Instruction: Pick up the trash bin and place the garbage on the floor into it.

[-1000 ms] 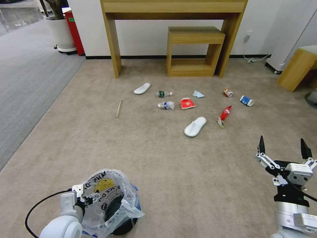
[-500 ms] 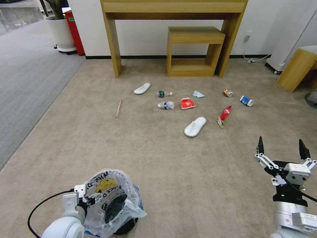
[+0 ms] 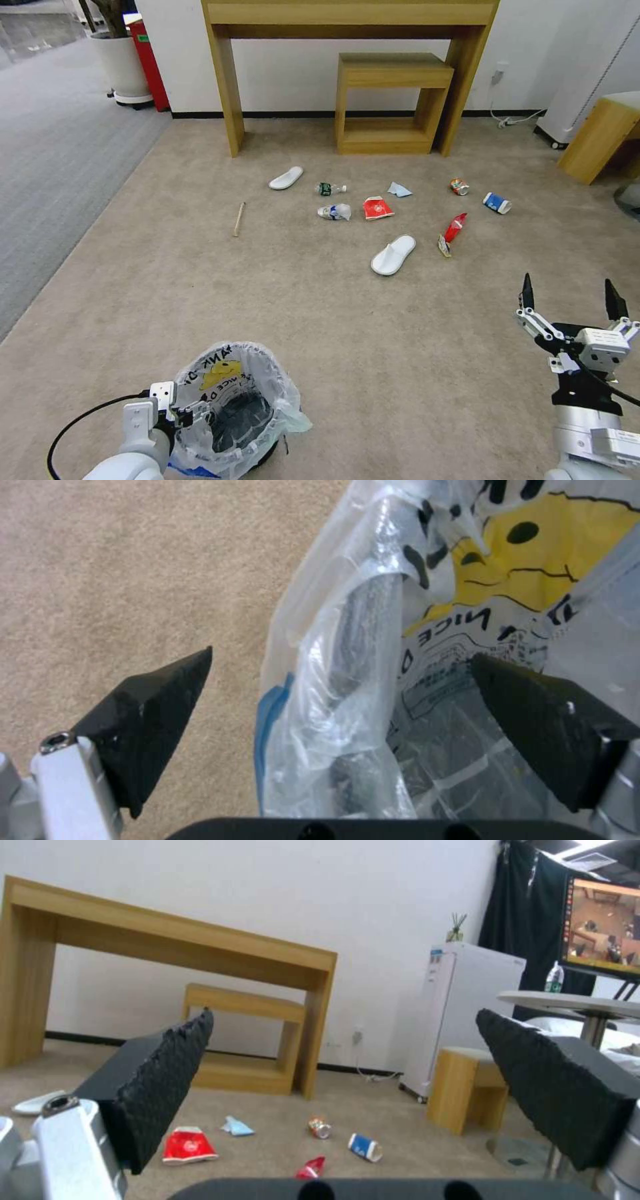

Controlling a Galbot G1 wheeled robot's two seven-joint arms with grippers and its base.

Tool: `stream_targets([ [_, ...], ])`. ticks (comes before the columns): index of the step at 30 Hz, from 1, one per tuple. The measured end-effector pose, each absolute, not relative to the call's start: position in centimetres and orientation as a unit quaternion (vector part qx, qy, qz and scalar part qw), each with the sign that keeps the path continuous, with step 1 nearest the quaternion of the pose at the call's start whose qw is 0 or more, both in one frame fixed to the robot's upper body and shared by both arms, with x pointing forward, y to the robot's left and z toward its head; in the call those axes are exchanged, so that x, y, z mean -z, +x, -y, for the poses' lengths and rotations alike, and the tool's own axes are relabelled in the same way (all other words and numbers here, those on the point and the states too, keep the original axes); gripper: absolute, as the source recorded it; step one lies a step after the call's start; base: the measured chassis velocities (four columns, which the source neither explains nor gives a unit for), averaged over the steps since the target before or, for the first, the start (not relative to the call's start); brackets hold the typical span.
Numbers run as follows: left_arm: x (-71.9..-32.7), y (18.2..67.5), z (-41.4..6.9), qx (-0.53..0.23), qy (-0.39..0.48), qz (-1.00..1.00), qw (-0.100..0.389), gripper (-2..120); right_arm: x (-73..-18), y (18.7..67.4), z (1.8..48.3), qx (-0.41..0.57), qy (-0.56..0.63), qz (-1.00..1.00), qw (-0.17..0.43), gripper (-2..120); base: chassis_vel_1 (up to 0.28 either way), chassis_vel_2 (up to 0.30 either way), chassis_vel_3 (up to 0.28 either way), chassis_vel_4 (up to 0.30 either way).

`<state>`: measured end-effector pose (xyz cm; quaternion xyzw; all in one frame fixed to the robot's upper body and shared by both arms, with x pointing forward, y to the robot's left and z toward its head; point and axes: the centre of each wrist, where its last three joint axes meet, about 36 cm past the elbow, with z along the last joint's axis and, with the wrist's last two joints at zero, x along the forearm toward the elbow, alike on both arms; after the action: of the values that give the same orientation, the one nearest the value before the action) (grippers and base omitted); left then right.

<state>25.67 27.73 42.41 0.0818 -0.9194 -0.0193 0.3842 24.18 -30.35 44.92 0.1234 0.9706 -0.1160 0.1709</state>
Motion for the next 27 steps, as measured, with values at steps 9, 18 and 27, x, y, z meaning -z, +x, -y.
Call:
stream_targets([
  [9,-43.0,25.6,-28.3,0.028,0.086,0.922,0.376,100,-44.9,24.4,30.4,0.115,0.124,-0.970,0.173,100,0.000,0.000,0.000,0.000],
  [18,-42.4,25.7,-28.4,0.020,0.084,0.919,0.385,99,-44.8,24.5,30.5,0.114,0.124,-0.970,0.173,100,0.000,0.000,0.000,0.000],
  [27,-41.5,26.0,-28.4,0.008,0.082,0.915,0.395,68,-44.8,24.6,30.5,0.114,0.125,-0.970,0.173,100,0.000,0.000,0.000,0.000],
])
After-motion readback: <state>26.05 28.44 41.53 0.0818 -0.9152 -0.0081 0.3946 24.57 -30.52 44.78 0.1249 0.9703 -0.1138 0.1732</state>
